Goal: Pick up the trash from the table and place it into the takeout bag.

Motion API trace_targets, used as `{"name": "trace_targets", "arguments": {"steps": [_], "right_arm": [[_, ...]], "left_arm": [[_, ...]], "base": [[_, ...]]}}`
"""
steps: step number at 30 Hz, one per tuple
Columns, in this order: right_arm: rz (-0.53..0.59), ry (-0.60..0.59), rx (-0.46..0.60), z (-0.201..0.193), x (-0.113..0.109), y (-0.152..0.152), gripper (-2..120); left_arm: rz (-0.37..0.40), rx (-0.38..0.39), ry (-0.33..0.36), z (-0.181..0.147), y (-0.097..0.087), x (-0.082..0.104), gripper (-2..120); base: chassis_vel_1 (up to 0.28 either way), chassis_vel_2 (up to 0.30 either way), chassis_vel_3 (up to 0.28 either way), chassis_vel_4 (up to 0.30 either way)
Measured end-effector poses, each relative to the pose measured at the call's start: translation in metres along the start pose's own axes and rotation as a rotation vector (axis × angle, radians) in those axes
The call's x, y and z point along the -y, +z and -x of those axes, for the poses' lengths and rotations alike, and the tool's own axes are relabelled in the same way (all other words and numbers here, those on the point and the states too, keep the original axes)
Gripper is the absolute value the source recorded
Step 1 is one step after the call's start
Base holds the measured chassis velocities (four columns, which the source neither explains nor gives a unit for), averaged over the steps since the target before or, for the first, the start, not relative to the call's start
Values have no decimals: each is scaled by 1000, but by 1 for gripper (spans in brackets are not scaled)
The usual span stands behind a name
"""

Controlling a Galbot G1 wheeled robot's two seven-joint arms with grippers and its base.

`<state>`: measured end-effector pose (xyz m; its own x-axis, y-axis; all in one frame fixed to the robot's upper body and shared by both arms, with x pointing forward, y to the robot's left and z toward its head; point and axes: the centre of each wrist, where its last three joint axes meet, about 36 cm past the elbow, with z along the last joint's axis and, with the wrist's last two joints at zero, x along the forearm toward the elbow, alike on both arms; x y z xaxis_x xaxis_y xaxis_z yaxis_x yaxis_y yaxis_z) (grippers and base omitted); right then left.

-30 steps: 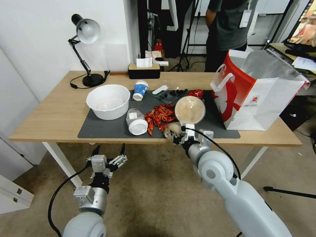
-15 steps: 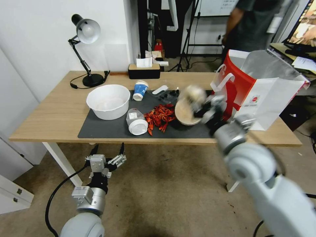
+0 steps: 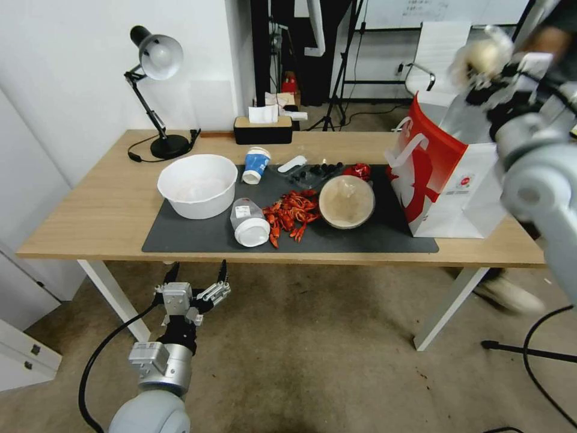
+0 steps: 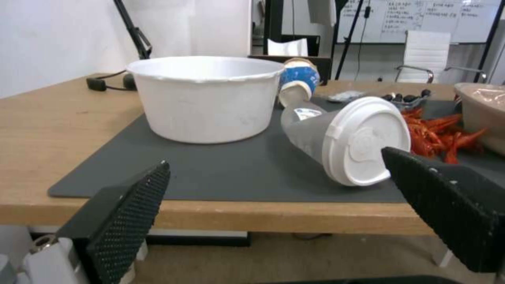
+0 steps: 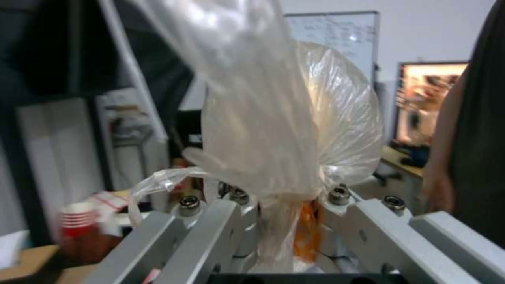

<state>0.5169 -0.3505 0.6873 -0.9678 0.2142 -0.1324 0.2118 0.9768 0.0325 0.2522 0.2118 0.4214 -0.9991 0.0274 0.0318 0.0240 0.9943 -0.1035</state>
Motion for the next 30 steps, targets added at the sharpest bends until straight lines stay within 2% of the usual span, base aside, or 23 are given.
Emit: {"name": "trace_targets", "arguments": {"steps": [5,7,8,10,14,16,17,19,20,22,25,28,30], "right_arm": [[-28,68,-77,8,5,7,7],[-72,81,-143,8,5,13,14],[-72,81,-143,8,5,13,14],[-105,79,-164,5,4,13,24],[-128,74,-165,3,3,11,30],[-166,68,-158,-1,0,8,44],[-166,68,-158,-1,0,8,44],[-215,75,-141,-3,0,1,58],[-215,75,-141,-3,0,1,58],[-233,77,-141,-4,1,-3,68],[-239,77,-143,-4,1,-4,72],[-244,78,-148,-4,2,-4,89],[-244,77,-150,-5,2,-3,94]], "left_arm": [[2,3,2,0,-1,0,100],[2,4,3,1,-1,0,100],[2,4,3,1,-1,0,100],[3,4,4,1,-1,0,100],[3,5,4,1,-1,0,100],[2,7,6,1,-2,0,100],[2,7,6,1,-2,0,100],[5,11,10,1,-3,-1,100],[5,11,10,1,-3,-1,100],[5,16,12,2,-4,-2,100],[4,18,14,3,-4,-2,100],[-1,20,17,5,-4,-1,100],[-2,21,18,5,-4,-1,100]], "base": [[0,0,0,0],[0,0,0,0],[0,0,0,0],[0,0,0,0],[0,0,0,0],[0,0,0,0],[0,0,0,0],[0,0,0,0],[0,0,0,0],[0,0,0,0],[0,0,0,0],[0,0,0,0],[0,0,0,0]]}}
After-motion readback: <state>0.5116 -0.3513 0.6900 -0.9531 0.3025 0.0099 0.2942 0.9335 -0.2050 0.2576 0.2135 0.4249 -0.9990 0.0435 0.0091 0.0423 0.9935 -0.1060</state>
